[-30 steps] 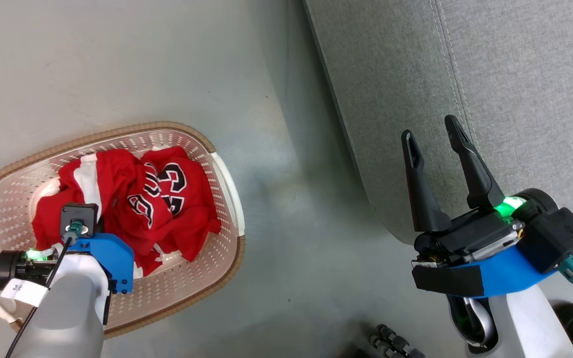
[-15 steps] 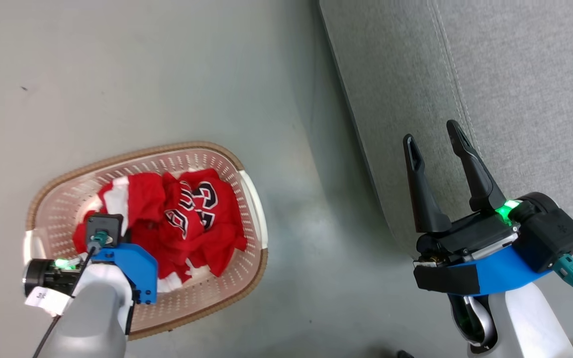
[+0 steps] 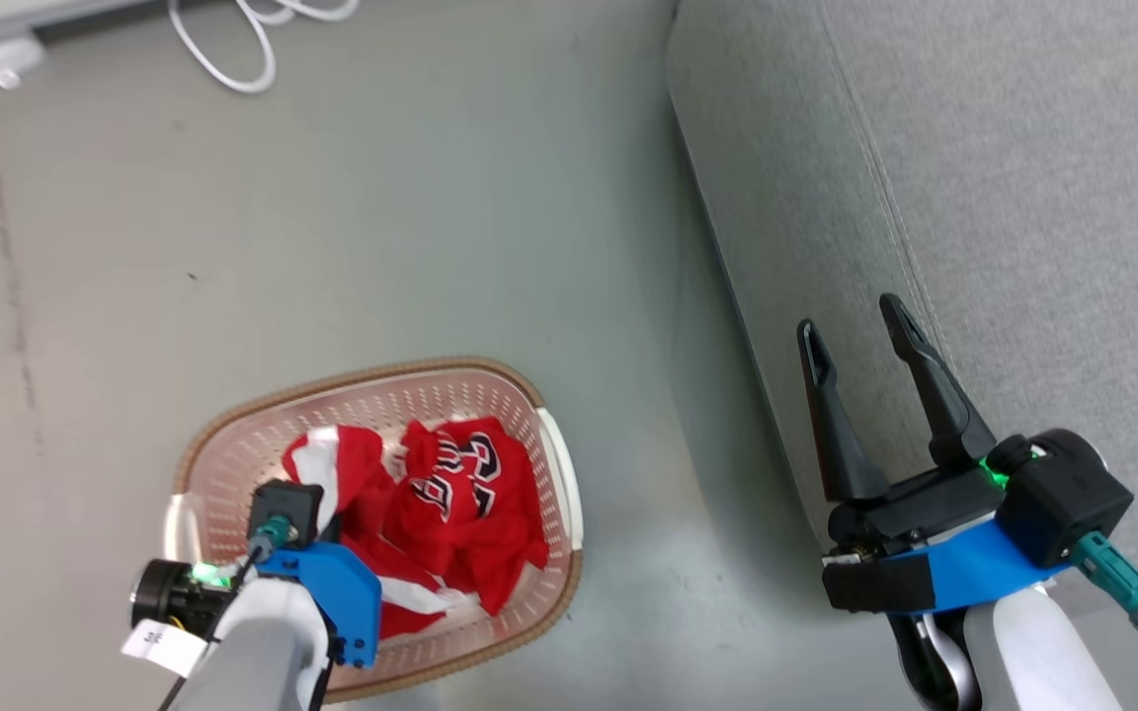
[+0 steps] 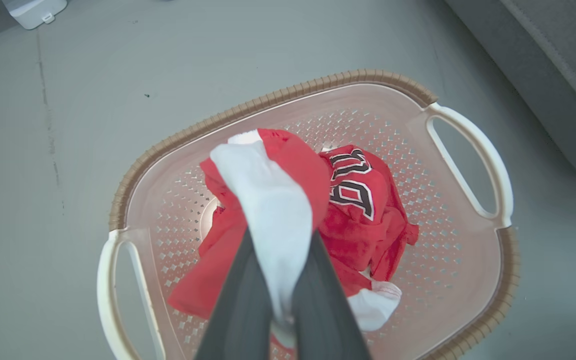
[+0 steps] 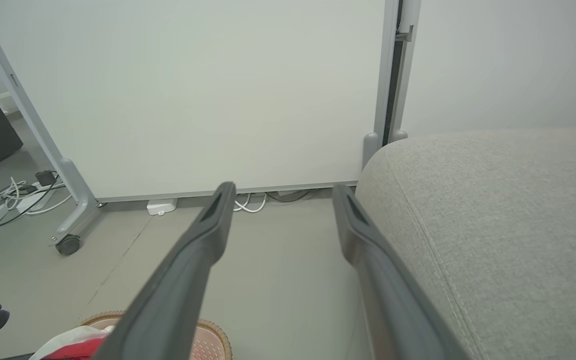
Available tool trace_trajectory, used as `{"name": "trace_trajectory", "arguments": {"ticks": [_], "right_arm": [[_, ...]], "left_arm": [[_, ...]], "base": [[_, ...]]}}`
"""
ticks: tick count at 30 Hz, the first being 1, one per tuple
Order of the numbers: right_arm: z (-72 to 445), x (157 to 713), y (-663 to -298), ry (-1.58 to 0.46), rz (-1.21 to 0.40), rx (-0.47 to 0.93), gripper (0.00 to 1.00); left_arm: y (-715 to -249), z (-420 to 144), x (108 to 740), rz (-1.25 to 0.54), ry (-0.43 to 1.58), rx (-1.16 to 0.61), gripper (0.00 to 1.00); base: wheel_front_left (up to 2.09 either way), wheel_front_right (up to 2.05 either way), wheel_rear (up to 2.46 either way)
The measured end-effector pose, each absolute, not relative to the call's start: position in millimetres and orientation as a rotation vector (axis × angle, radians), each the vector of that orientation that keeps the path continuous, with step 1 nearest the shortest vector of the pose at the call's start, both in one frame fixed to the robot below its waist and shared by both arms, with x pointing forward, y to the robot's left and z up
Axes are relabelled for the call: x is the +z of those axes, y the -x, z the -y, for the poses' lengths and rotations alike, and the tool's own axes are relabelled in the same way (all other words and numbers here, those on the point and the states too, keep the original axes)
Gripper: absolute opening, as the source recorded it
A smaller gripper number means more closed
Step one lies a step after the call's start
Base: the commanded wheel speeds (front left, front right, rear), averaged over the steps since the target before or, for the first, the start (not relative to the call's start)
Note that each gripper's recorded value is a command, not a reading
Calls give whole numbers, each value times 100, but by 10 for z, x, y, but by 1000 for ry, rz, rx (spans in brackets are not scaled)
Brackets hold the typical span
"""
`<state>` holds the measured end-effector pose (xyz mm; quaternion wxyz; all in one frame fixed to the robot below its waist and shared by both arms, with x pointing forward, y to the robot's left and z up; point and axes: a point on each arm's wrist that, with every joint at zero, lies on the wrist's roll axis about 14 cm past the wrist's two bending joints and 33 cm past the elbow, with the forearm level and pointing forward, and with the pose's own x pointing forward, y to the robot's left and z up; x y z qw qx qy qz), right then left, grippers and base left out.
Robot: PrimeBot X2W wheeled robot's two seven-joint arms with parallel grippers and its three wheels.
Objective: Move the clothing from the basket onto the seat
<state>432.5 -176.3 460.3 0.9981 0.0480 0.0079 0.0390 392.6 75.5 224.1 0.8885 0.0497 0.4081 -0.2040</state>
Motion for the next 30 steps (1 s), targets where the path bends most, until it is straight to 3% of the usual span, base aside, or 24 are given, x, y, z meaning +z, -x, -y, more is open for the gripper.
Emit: {"name": "trace_trajectory", "arguments": {"ticks": [11, 30], "right_arm": [[1550, 4829, -4177, -104, 33, 136, 100], [1227, 5102, -3897, -104, 93, 231, 100]], "left_arm": [[-3936, -692, 2793, -708, -85, -446, 0], [-3910, -147, 3869, -377, -71, -641, 0]], "base": [[0, 0, 0], [0, 0, 0]]}}
